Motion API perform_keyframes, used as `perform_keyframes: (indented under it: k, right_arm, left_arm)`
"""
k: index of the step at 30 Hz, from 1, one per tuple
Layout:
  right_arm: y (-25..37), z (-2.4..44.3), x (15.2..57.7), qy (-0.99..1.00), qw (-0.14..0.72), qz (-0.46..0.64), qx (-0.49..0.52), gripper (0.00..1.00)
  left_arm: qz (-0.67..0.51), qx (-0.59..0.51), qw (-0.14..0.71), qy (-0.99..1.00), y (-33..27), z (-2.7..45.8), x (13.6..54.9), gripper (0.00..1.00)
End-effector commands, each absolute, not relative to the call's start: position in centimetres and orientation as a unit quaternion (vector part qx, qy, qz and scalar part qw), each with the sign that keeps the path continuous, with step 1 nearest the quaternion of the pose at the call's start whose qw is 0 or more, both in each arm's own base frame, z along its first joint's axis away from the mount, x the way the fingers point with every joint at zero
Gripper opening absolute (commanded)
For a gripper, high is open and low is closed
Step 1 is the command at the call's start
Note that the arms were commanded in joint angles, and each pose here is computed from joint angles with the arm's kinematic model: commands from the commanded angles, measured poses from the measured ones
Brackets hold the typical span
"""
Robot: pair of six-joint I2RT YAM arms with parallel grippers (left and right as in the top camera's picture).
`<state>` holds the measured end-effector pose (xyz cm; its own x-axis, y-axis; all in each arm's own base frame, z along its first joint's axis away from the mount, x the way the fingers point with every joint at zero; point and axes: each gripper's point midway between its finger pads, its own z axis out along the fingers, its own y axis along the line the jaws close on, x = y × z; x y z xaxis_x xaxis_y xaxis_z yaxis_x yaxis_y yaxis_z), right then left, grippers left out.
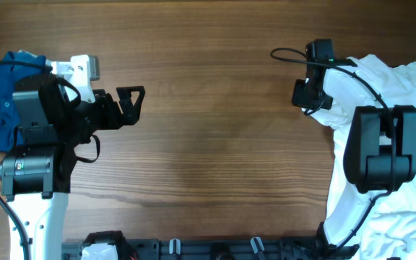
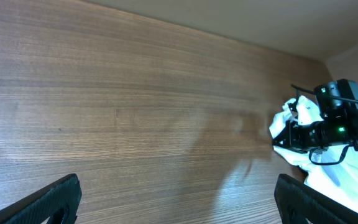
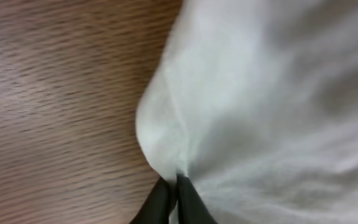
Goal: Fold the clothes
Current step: 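Lift the white T-shirt with the right gripper and drag it leftward to center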
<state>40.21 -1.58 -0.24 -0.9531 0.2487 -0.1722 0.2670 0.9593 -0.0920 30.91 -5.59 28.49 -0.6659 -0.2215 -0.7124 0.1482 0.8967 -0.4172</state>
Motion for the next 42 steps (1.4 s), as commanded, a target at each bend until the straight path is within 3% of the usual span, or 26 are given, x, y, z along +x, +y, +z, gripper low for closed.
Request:
perform_keyframes:
  k: [1,5,9,12,14,15,17,18,19,21,23,26,28,31,32,35,40,42]
  right_arm:
    - [-5.1,0.7,39.5,0.974,0.088,-0.110,0.177,0.04]
    - [-8.2,8.8,40.9,0.950,0.194,-0.097,0.223,0.04]
    - [-11.6,20.8,42.2,0.886,0.376,-0.037,0.268,0.04]
    - [-14.1,29.6,41.9,0.819,0.505,0.006,0.270,0.04]
    - [-13.2,32.6,41.6,0.803,0.542,0.055,0.241,0.04]
    - [-11.6,32.2,41.5,0.813,0.531,0.091,0.221,0.04]
    - [-9.1,27.2,41.0,0.864,0.448,0.114,0.201,0.08]
    - [-8.2,24.8,40.9,0.884,0.413,0.114,0.189,0.19]
    - [-7.2,21.6,40.8,0.909,0.362,0.110,0.177,0.49]
    - [-7.5,13.8,40.5,0.944,0.251,0.054,0.207,0.81]
    - [-7.5,8.2,41.0,0.957,0.190,0.047,0.212,0.87]
    - [-7.9,2.1,41.0,0.970,0.135,0.032,0.200,0.88]
    - [-8.0,0.8,41.2,0.970,0.127,0.032,0.204,0.83]
    - [-8.1,0.1,41.8,0.968,0.133,0.034,0.211,0.16]
    - [-8.5,0.6,41.9,0.967,0.137,0.025,0.213,0.04]
    - [-10.3,7.2,42.8,0.950,0.202,0.022,0.239,0.04]
    - [-15.5,23.2,41.2,0.872,0.398,0.005,0.286,0.04]
    - [-15.5,25.6,40.5,0.873,0.425,-0.011,0.238,0.04]
  left_arm:
    - [-0.234,-0.019,0.417,0.878,-5.8,29.5,31.0,1.00]
    - [-0.234,-0.019,0.417,0.878,-5.8,29.5,31.1,1.00]
    - [-0.234,-0.020,0.414,0.879,-5.8,29.4,31.1,1.00]
    - [-0.234,-0.020,0.414,0.879,-5.8,29.4,31.1,1.00]
    - [-0.234,-0.020,0.415,0.879,-5.8,29.4,31.1,1.00]
    - [-0.234,-0.020,0.415,0.879,-5.8,29.4,31.1,1.00]
    - [-0.235,-0.020,0.414,0.879,-5.8,29.4,31.1,1.00]
    - [-0.234,-0.020,0.415,0.879,-5.8,29.4,31.1,1.00]
    - [-0.234,-0.020,0.415,0.879,-5.8,29.4,31.1,1.00]
    - [-0.234,-0.020,0.415,0.879,-5.8,29.4,31.1,1.00]
    - [-0.234,-0.020,0.415,0.879,-5.8,29.4,31.1,1.00]
    - [-0.235,-0.020,0.414,0.879,-5.8,29.4,31.1,1.00]
    - [-0.235,-0.020,0.415,0.879,-5.8,29.4,31.1,1.00]
    - [-0.235,-0.020,0.414,0.879,-5.8,29.4,31.1,1.00]
    - [-0.236,-0.019,0.414,0.879,-5.8,29.4,31.0,1.00]
    - [-0.236,-0.019,0.414,0.879,-5.8,29.4,31.0,1.00]
    - [-0.236,-0.019,0.412,0.880,-5.8,29.3,31.0,1.00]
    - [-0.236,-0.019,0.413,0.880,-5.8,29.3,31.0,1.00]
